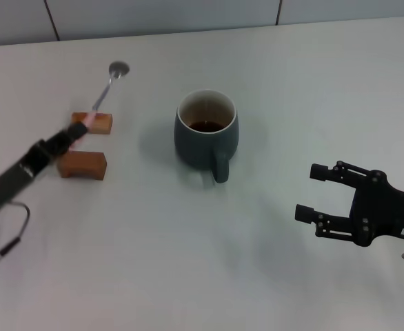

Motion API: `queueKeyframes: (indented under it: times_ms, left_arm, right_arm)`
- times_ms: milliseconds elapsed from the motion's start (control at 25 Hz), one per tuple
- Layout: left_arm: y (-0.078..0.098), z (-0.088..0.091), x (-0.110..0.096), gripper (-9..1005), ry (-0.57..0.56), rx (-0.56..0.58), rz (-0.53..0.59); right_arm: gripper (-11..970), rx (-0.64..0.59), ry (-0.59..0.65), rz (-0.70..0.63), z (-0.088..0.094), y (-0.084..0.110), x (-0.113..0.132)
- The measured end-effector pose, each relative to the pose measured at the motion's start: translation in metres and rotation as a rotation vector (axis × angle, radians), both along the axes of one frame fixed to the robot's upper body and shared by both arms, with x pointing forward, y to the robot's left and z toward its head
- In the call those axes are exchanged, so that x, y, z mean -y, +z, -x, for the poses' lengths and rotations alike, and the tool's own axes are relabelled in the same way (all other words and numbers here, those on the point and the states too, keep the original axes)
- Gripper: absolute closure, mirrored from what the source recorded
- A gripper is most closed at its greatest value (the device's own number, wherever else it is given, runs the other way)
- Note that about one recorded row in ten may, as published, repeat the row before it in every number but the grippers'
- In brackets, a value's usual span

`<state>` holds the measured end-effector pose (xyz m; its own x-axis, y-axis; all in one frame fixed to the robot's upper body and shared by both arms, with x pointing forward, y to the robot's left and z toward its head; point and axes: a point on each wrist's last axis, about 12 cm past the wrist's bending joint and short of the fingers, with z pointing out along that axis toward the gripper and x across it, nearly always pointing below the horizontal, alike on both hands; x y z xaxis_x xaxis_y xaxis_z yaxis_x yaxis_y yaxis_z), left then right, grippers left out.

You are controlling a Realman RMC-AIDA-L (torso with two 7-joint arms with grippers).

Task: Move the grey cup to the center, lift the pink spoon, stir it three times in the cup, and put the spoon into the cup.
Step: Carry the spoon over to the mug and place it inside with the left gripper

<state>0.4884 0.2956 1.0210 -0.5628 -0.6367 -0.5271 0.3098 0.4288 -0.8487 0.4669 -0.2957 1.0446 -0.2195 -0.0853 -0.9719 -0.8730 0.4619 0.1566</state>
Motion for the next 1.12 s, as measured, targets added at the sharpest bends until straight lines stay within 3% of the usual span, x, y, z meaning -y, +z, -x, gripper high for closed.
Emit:
queueKeyframes:
  times_ms: [200,320,400,440,480,800,1120]
  left_arm:
    - [0.039,-0.037,-0.014,869,-0.12,0.119,-0.138]
    - [0.078,-0.065,-0.02,869,-0.215,0.208,-0.283]
    - [0.101,-0.075,-0.021,869,-0.253,0.263,-0.371]
    - [0.101,-0.075,-0.021,869,-0.253,0.263,-0.371]
    - [0.127,-0.085,-0.018,869,-0.304,0.323,-0.47]
    - [0.186,-0.101,-0.005,868,-0.514,0.449,-0.722]
    - [0.221,-0.11,0.014,868,-0.676,0.46,-0.889]
  right_arm:
    - [132,0.002,0.002,0.0,-0.002,0.001,0.0]
    - [132,0.002,0.003,0.001,-0.003,0.002,0.0]
    - [132,0.0,0.003,0.001,-0.004,0.003,0.0]
    - [132,0.0,0.003,0.0,-0.004,0.003,0.0]
    - [132,0.0,0.003,0.0,-0.004,0.003,0.0]
    - [133,-0.005,0.004,-0.003,-0.005,0.004,-0.001]
    - [132,-0.005,0.004,-0.003,-0.006,0.004,-0.001]
